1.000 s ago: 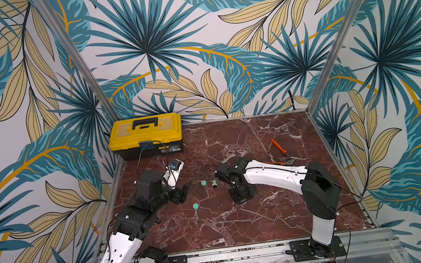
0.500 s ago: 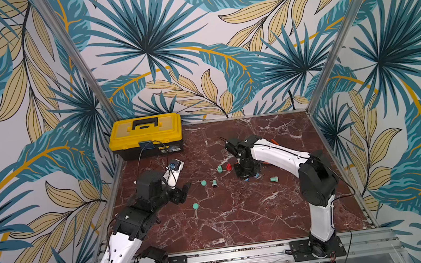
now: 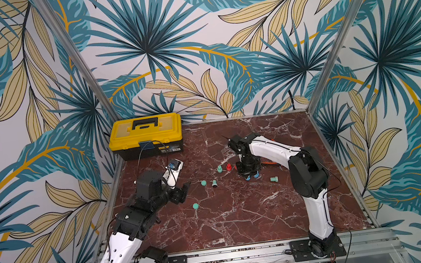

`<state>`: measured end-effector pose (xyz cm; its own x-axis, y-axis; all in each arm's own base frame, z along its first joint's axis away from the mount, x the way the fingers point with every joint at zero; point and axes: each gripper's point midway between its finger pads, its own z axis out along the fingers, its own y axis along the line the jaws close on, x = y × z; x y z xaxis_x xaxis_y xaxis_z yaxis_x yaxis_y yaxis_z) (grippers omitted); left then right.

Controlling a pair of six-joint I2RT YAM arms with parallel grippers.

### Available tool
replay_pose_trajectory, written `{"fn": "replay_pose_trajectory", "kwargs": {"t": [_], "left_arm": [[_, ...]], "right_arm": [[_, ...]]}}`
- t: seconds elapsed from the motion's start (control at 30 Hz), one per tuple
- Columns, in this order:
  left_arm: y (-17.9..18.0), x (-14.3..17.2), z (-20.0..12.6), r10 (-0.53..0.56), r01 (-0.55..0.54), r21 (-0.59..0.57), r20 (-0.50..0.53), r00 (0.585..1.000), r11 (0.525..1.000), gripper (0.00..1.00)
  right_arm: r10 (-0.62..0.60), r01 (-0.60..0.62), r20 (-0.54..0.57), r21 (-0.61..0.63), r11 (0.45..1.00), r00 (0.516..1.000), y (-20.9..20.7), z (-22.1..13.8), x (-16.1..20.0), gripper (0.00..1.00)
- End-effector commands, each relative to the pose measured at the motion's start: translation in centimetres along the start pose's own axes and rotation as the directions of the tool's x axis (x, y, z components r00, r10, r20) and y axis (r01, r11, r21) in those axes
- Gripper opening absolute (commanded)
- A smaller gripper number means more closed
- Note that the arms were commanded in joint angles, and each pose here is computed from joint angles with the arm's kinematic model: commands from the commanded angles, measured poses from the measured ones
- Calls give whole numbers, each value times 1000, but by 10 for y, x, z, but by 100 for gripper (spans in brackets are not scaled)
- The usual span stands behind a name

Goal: Close the stamp cap
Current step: Place the stamp at the center of the board.

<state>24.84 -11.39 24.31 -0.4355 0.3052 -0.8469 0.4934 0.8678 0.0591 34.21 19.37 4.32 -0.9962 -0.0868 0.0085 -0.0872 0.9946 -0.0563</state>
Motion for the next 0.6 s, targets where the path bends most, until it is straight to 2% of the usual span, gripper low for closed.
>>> {"fn": "replay_pose_trajectory", "kwargs": {"t": [0.0, 0.57], "left_arm": [[2, 4, 1, 2, -2, -10, -9, 1000, 1000, 80], [3, 5, 1, 2, -3, -13, -11, 1000, 1000, 81]], "right_arm": [[-4, 4, -5, -7, 1000, 1000, 1, 6, -4, 5], [17, -17, 3, -34, 999, 1000, 0, 7, -15, 13]]}}
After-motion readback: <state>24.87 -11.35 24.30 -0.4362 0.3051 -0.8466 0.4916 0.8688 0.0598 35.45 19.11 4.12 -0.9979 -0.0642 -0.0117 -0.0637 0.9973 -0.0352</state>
